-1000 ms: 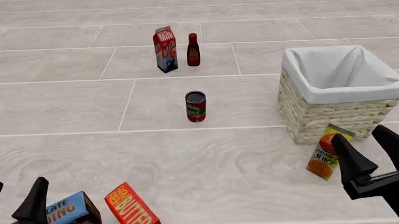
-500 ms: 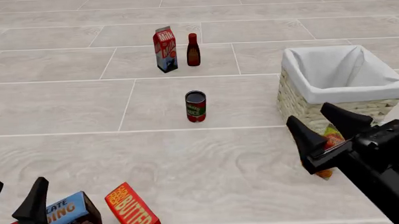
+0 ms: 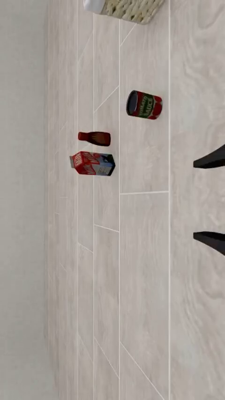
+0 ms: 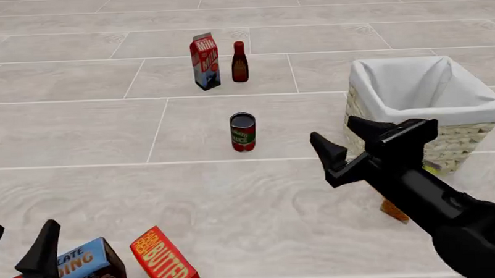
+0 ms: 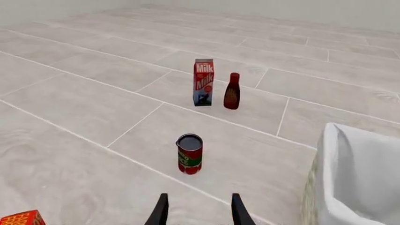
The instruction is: Pick the tomato sauce and place it in the basket.
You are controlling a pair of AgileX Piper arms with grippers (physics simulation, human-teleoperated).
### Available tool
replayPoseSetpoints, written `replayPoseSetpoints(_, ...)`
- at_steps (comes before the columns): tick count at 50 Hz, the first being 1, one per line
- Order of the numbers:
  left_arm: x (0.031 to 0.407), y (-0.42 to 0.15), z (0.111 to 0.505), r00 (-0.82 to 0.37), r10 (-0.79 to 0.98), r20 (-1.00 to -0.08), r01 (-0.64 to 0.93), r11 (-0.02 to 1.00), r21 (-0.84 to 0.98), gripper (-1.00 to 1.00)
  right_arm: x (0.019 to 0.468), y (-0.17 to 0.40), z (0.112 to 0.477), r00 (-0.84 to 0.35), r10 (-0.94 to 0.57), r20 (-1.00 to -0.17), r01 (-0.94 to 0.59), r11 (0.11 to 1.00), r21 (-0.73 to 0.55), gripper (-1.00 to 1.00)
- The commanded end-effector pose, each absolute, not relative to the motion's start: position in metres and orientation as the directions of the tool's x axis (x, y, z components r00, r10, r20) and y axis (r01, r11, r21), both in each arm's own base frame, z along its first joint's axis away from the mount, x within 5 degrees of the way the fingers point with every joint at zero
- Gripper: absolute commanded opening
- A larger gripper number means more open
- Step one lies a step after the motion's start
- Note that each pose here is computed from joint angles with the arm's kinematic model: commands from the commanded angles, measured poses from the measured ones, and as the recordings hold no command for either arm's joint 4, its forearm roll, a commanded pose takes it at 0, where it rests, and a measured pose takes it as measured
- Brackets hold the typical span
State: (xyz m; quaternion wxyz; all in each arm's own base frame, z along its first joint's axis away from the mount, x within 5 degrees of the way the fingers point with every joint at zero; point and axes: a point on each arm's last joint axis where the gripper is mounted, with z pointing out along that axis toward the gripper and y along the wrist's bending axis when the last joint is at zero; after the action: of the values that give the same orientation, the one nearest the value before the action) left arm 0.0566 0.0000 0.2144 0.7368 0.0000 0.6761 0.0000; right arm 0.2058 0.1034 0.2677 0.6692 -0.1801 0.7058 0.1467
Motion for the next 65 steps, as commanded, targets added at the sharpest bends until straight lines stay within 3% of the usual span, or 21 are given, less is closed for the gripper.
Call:
replayPoseSetpoints(1,0.057,0.0,0.214,0.086,0.0,-0.996,0.0,1.0,0.0,1.0,0.237,0.112,0.254,-0.099,-0.102,-0.99,-0.433,0.9,-0.049,1.0)
replayPoseSetpoints(17,0.057,0.0,0.214,0.086,0.0,-0.996,0.0,1.0,0.0,1.0,0.273,0.124,0.225,-0.175,-0.109,-0.979,-0.417,0.908,-0.026,1.0)
replayPoseSetpoints(65,0.057,0.0,0.214,0.086,0.0,-0.996,0.0,1.0,0.0,1.0,0.32,0.166,0.18,-0.223,-0.162,-0.961,-0.471,0.881,-0.04,1.0)
